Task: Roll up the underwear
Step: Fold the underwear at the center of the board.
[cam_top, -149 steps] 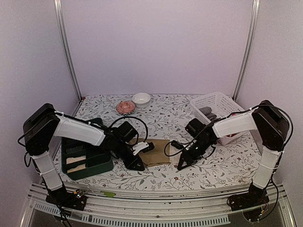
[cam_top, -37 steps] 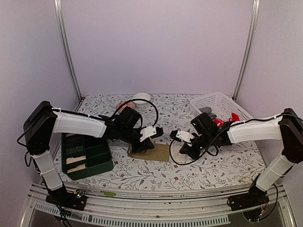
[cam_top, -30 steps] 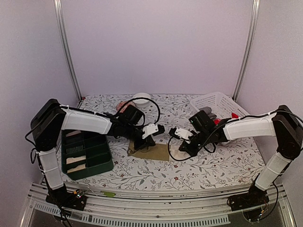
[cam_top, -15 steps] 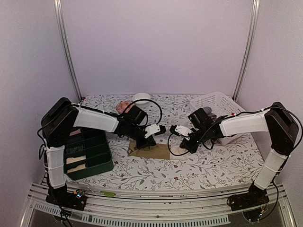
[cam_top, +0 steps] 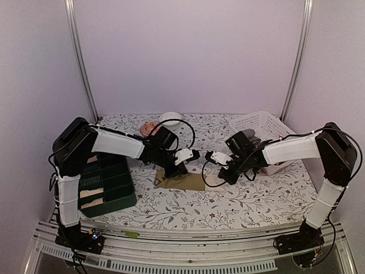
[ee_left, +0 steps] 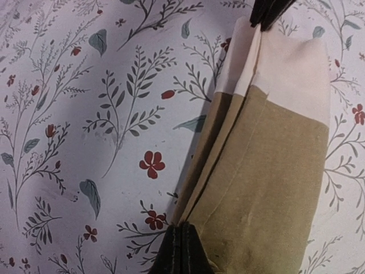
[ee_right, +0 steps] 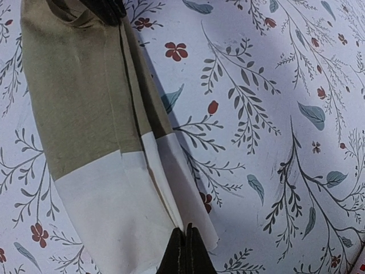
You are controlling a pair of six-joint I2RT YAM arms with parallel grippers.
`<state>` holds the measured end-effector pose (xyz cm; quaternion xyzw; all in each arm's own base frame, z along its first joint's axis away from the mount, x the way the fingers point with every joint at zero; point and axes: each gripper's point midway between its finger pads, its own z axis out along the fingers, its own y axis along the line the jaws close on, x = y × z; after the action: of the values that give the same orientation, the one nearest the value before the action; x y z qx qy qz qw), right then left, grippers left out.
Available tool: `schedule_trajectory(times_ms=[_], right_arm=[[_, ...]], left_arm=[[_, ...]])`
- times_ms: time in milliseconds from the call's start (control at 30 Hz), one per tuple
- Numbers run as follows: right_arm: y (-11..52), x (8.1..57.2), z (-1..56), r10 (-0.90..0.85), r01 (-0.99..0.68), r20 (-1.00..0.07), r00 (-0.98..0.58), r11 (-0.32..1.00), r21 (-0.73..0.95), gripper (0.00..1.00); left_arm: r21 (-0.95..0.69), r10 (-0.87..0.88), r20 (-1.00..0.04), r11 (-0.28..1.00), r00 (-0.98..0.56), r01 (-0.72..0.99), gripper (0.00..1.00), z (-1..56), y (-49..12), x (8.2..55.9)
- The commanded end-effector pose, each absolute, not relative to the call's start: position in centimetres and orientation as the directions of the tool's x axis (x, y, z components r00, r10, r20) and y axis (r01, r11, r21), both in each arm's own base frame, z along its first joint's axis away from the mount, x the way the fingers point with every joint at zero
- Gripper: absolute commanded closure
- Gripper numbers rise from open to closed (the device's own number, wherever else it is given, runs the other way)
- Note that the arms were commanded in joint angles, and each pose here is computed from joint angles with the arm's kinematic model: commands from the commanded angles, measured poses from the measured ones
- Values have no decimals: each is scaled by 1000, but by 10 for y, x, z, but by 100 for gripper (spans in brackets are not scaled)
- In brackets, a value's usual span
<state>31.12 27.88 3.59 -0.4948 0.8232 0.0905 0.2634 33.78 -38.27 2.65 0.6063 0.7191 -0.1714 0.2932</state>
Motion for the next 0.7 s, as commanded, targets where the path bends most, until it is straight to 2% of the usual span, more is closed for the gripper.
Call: schedule_trajectory(times_ms=[0, 33, 67, 133, 200, 267, 433, 667], right_arm=[[270, 321, 32, -756, -829, -513, -406, 541, -140, 100], [270, 322, 33, -753, -826, -514, -411, 546, -138, 100], [271, 323, 35, -746, -821, -519, -417, 554, -136, 91], [272, 326, 42, -736, -813, -528, -423, 566, -137, 80], [270, 329, 48, -727, -798, -533, -433, 584, -149, 69], [267, 335, 56, -717, -780, -533, -449, 605, -157, 65], [273, 344, 70, -689, -765, -531, -492, 634, -113, 64], [293, 331, 66, -648, -780, -488, -585, 614, 120, 66]], left_arm=[[159, 761, -640, 263, -104, 952, 98, 33, -382, 366], [168, 762, -637, 286, -117, 943, 93, 35, -381, 372], [168, 758, -638, 309, -136, 936, 87, 37, -380, 376], [160, 741, -650, 353, -170, 922, 74, 49, -375, 384], [164, 729, -655, 394, -199, 904, 67, 63, -368, 388], [176, 723, -657, 420, -211, 890, 61, 78, -361, 387], [127, 718, -630, 471, -295, 873, 63, 95, -337, 363], [-34, 668, -573, 559, -475, 828, 71, 86, -307, 317]])
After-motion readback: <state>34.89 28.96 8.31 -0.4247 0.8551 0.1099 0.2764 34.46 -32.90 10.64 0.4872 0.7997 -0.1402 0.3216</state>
